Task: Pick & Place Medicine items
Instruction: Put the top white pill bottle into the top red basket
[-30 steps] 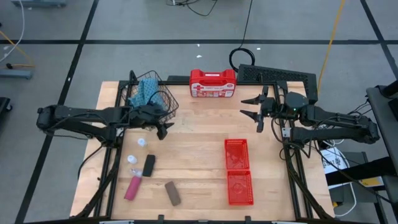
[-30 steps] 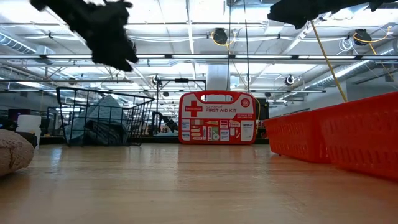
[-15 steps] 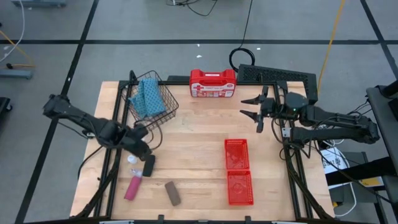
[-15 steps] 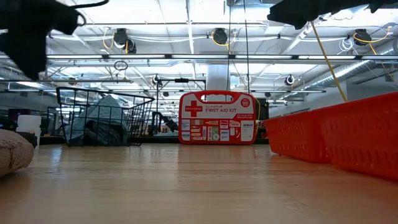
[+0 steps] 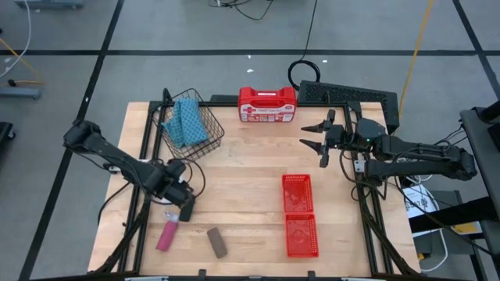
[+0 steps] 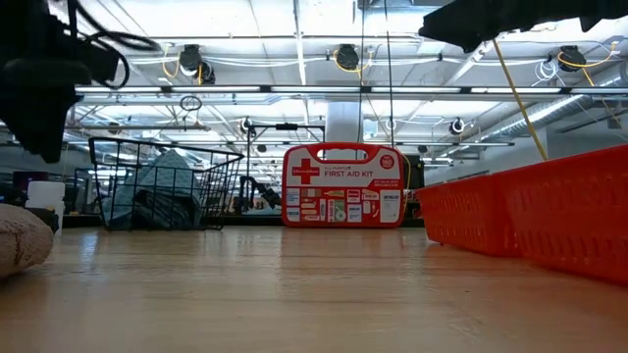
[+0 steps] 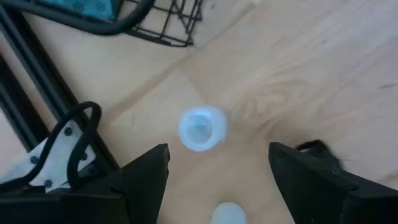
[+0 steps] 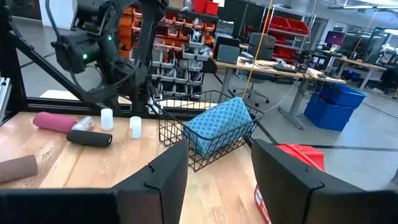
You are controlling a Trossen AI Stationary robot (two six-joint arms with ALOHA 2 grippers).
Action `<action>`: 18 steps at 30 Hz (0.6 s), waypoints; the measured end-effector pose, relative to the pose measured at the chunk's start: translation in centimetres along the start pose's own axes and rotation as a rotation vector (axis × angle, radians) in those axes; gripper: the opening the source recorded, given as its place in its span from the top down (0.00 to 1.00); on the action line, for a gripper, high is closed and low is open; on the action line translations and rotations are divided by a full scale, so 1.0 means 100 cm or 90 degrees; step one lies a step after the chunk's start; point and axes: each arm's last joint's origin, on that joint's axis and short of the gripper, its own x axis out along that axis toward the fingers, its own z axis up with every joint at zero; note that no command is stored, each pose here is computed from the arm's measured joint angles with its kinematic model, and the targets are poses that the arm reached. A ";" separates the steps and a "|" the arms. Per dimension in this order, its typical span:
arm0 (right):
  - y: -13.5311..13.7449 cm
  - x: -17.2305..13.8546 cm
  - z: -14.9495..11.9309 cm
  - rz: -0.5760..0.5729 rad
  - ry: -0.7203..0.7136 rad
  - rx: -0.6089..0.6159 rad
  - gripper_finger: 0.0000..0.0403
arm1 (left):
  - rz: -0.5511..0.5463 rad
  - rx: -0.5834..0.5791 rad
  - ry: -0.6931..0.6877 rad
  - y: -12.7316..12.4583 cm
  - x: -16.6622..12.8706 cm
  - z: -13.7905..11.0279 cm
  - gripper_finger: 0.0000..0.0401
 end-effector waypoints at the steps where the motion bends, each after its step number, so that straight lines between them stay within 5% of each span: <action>1: 0.000 0.000 0.000 0.000 0.000 0.000 0.59 | 0.005 0.002 0.001 -0.001 0.003 -0.001 0.29; 18: 0.000 0.000 0.000 0.001 0.000 -0.001 0.59 | -0.008 -0.040 -0.004 0.005 0.030 -0.003 0.29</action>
